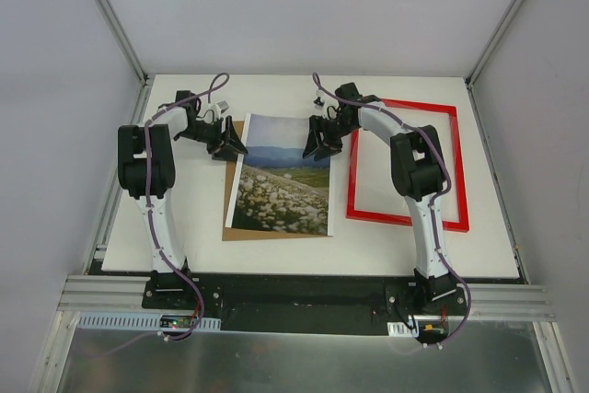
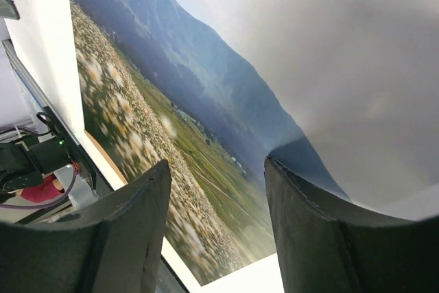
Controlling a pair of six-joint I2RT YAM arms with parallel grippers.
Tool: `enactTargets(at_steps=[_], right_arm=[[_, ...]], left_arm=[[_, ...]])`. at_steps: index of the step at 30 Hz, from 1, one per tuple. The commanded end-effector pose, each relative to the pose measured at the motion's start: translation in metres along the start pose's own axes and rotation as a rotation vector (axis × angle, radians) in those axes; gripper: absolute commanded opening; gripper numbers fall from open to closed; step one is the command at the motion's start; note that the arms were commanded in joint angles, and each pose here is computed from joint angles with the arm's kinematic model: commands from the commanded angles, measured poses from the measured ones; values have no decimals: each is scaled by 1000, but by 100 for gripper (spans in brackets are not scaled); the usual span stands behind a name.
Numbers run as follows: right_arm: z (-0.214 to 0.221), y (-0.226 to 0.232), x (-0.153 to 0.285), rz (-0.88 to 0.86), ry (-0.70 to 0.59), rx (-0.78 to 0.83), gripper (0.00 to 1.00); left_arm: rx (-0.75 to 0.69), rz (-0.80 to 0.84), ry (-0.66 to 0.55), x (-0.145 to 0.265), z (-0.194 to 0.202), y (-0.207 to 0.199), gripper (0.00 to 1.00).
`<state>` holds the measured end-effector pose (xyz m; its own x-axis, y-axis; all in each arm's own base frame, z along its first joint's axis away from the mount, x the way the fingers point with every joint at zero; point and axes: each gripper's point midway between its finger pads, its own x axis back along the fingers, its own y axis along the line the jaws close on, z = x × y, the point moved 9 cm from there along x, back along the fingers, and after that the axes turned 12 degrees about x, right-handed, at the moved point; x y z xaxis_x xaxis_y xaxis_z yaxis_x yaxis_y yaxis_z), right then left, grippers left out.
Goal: Take the photo out of the frame
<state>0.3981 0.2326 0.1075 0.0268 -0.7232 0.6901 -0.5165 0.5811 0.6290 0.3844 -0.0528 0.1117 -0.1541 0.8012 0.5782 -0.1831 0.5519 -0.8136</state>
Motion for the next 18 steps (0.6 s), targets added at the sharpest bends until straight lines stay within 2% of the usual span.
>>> enactTargets(at_steps=[1, 13, 18], right_arm=[[5, -12, -7, 63, 48, 7, 59], [5, -9, -19, 81, 77, 36, 59], [2, -4, -18, 56, 65, 41, 59]], left_arm=[[17, 123, 17, 3, 0, -4, 55], [47, 249, 74, -4, 0, -3, 59], [55, 222, 72, -7, 1, 2, 54]])
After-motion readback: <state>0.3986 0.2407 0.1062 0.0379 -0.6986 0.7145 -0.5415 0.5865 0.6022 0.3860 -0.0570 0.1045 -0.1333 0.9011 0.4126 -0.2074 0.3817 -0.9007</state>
